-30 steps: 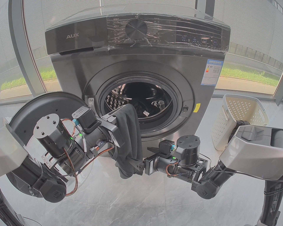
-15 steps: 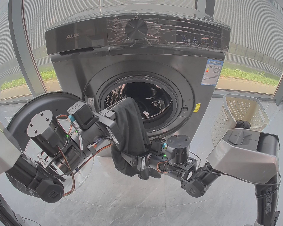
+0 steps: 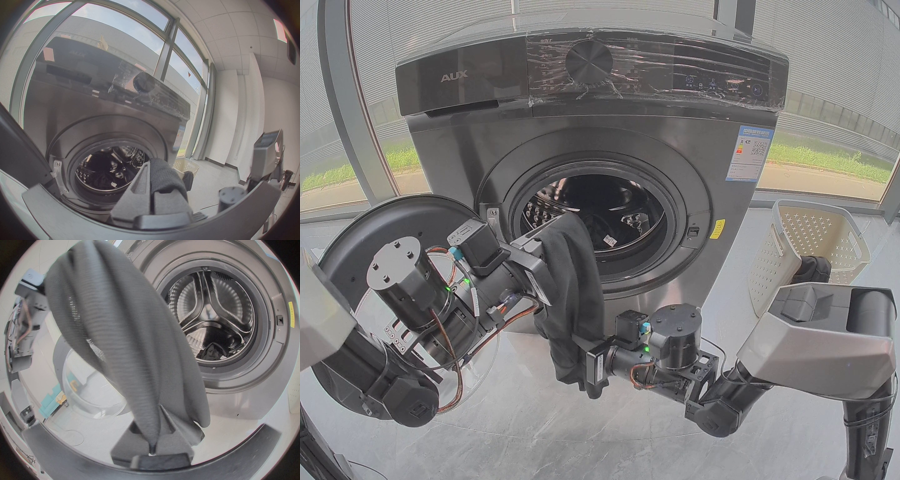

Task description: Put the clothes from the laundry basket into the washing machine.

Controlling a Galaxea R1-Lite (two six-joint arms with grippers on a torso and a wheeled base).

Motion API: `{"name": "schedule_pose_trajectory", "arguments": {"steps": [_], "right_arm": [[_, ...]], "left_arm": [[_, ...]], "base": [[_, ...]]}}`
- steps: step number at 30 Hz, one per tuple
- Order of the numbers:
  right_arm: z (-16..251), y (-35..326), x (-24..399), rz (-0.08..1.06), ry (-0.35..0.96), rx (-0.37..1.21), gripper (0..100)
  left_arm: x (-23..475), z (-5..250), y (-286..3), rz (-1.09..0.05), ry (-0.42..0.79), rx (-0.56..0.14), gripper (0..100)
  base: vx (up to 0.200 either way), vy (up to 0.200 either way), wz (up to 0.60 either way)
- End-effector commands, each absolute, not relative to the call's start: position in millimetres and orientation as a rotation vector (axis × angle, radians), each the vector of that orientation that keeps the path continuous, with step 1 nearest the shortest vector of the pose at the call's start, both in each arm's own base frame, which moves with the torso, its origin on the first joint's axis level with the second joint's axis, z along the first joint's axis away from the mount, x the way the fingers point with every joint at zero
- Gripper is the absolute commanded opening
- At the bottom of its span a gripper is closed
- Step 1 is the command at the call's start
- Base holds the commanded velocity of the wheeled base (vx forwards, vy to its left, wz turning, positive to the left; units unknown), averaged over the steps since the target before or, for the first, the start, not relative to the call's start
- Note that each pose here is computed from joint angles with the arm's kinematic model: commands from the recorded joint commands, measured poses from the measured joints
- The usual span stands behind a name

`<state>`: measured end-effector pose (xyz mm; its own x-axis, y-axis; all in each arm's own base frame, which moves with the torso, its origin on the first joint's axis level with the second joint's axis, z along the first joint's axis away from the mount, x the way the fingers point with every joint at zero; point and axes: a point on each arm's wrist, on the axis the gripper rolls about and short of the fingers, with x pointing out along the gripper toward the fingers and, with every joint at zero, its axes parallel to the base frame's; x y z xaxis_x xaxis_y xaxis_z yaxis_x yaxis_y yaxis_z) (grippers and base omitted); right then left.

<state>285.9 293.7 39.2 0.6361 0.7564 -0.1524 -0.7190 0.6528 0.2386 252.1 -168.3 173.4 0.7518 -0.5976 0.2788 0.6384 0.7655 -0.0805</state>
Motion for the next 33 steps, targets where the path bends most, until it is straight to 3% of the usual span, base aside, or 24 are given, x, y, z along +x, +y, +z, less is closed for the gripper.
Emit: {"name": "schedule_pose_trajectory", "arguments": {"steps": [1,5,13,14,22,33], "right_arm": [[58,289,257,0.893,0.242,0.167,0],[83,275,242,0.905,0.202,0.186,0],[100,266,243,0.888,0.168,0.214,0],[99,266,244,0.885,0.169,0.214,0],[108,261,264,0.807,0.126,0.228,0],[116,262,273,0.779,0.101,0.239,0]], "left_arm": [[271,146,-165,-0.633,-0.160,-0.142,0],[288,116,-159,-0.587,-0.075,-0.112,0],[296,100,-150,-0.551,-0.026,-0.092,0],[296,100,-149,-0.549,-0.024,-0.093,100],[291,89,-144,-0.556,0.029,-0.089,100],[271,71,-144,-0.702,0.134,-0.068,100]], "base": [[0.000,0.000,0.00],[0.000,0.000,0.00],[0.000,0.000,0.00],[0.000,0.000,0.00],[0.000,0.000,0.00],[0.000,0.000,0.00]]}}
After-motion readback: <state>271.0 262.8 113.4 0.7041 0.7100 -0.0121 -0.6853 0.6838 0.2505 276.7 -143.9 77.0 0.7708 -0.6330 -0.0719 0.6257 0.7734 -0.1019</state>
